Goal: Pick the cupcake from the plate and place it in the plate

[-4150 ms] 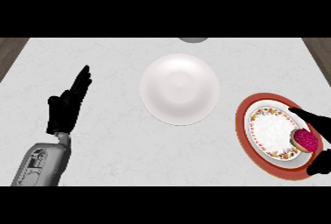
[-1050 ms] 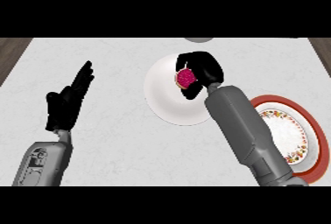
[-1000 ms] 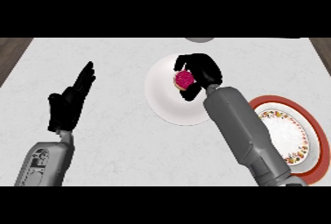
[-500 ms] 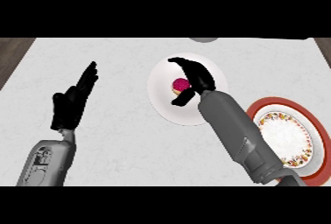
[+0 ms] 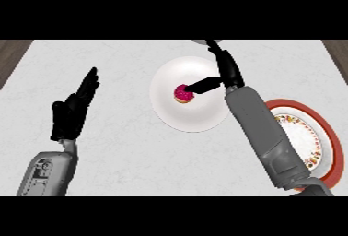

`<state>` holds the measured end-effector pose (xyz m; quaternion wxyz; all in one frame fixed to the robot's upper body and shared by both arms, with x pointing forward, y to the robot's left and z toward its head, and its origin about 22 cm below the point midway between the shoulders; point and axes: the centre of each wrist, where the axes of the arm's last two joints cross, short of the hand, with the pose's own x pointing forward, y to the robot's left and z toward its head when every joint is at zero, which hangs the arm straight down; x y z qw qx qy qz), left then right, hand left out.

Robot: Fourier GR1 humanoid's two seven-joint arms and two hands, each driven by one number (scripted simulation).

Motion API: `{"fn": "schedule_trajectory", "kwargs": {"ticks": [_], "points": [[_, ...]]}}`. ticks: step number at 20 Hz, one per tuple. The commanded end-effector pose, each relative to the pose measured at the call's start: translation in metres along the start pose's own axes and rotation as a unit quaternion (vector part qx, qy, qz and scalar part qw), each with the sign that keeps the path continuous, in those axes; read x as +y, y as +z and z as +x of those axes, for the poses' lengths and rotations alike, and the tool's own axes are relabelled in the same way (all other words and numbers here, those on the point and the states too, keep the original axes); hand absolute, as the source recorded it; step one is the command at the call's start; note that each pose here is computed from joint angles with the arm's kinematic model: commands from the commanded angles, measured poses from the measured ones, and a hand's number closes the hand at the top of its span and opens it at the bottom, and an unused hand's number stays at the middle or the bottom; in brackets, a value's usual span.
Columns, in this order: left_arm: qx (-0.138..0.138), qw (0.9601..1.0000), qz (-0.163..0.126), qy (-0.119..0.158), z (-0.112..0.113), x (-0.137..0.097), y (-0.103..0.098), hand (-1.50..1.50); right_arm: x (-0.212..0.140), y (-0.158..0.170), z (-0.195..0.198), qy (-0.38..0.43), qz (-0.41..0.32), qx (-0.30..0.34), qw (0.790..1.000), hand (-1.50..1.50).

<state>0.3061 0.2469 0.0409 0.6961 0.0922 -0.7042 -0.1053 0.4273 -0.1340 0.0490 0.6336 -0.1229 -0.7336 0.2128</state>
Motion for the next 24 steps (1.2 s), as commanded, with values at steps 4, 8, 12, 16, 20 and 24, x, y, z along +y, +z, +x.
{"fn": "schedule_trajectory", "kwargs": {"ticks": [4, 8, 12, 16, 20, 24], "points": [[0.007, 0.9999, 0.008, 0.007, 0.012, 0.021, -0.009, 0.0, -0.09, 0.007, -0.033, -0.057, -0.091, 0.021, 0.994, -1.5], [0.009, 0.9998, 0.015, 0.004, -0.002, 0.002, -0.003, 0.0, -0.154, 0.027, -0.055, -0.072, -0.085, 0.026, 0.993, -1.5], [0.002, 1.0, -0.002, 0.001, -0.004, 0.016, 0.008, 0.0, -0.179, 0.04, -0.077, -0.07, -0.075, 0.025, 0.994, -1.5], [0.011, 0.9999, -0.006, 0.009, 0.006, 0.015, -0.001, 0.0, -0.197, 0.053, -0.092, -0.051, -0.06, 0.022, 0.997, -1.5], [-0.003, 0.9999, -0.01, 0.002, -0.004, 0.018, 0.008, 0.0, -0.23, 0.069, -0.102, -0.067, -0.072, 0.022, 0.995, -1.5], [0.0, 1.0, -0.007, 0.001, 0.01, 0.007, -0.004, 0.0, -0.232, 0.077, -0.114, -0.061, -0.072, 0.024, 0.995, -1.5]]}}
